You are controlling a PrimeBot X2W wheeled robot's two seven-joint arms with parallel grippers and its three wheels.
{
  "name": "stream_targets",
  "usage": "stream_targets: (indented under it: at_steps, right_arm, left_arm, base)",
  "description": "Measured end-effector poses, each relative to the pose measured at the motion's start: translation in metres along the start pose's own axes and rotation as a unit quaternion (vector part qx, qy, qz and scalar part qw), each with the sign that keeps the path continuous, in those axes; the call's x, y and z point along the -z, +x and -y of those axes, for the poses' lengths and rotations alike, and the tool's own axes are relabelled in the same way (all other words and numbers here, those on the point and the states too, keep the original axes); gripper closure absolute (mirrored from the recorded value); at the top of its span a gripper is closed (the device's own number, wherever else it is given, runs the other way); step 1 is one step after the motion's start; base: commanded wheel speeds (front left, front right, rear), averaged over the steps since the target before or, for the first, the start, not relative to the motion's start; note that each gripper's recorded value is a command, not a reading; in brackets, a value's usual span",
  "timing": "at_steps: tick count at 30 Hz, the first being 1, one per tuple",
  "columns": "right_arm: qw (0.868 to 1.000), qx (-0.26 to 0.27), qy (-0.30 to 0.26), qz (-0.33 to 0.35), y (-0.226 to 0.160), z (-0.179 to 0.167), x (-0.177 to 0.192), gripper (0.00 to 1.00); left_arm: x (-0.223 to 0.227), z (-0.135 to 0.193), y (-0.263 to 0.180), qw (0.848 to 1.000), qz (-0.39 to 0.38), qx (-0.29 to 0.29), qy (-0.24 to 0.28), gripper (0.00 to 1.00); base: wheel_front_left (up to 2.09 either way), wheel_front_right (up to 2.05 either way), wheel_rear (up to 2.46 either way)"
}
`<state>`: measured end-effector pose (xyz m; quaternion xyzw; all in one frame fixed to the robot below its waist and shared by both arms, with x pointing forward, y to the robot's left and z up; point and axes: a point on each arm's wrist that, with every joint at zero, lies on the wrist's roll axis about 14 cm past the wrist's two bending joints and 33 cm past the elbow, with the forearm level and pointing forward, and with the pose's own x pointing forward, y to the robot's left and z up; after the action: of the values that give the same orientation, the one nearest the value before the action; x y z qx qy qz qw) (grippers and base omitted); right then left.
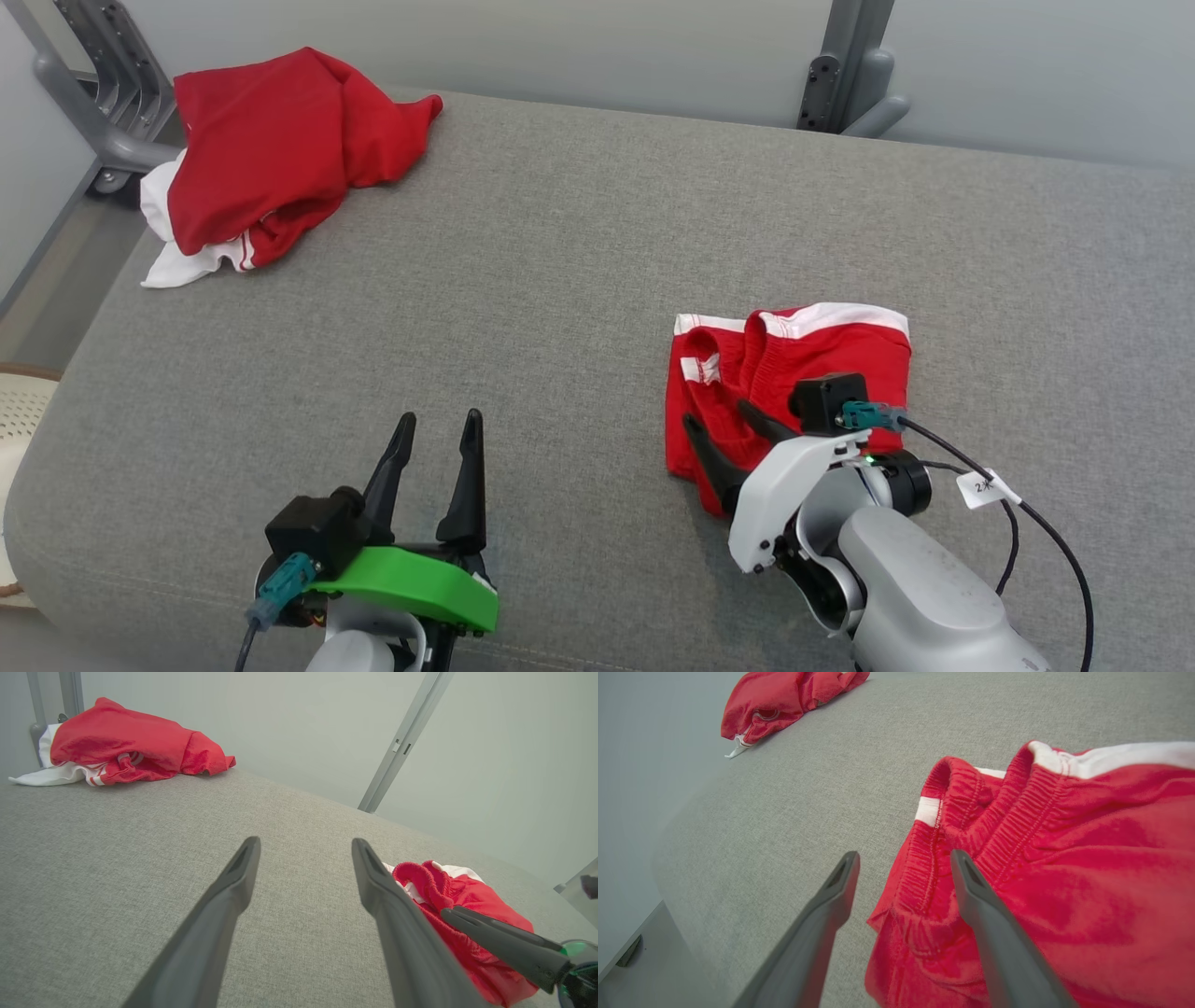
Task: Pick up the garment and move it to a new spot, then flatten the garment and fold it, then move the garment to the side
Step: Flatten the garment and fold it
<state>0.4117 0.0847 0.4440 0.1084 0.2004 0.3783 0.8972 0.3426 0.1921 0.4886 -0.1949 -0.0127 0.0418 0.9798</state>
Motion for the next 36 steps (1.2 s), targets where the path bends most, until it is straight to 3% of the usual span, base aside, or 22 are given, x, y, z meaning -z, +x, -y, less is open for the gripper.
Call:
stream_targets:
  at_steps: [8,20,27,36]
  right_arm:
    - [0.998,-0.004,-0.022,0.057,-0.004,-0.004,-0.023,0.0]
    - [0.981,0.07,-0.042,0.178,-0.028,0.04,-0.079,0.0]
    - [0.96,0.143,-0.075,0.229,-0.073,0.077,-0.094,0.0]
    - [0.936,0.223,-0.067,0.264,-0.144,0.107,-0.083,0.0]
  left_arm:
    - [0.0,0.004,0.001,1.0,0.001,0.006,0.001,0.0]
    - [-0.008,0.009,0.002,1.0,0.014,0.016,0.009,0.0]
    - [-0.012,0.018,0.007,0.999,0.022,0.032,0.019,0.0]
    - [-0.01,0.034,0.014,0.998,0.021,0.056,0.028,0.0]
  base:
    - [0.0,0.0,0.0]
    - [0.0,0.0,0.0]
    - [0.0,0.0,0.0]
    - [0.0,0.0,0.0]
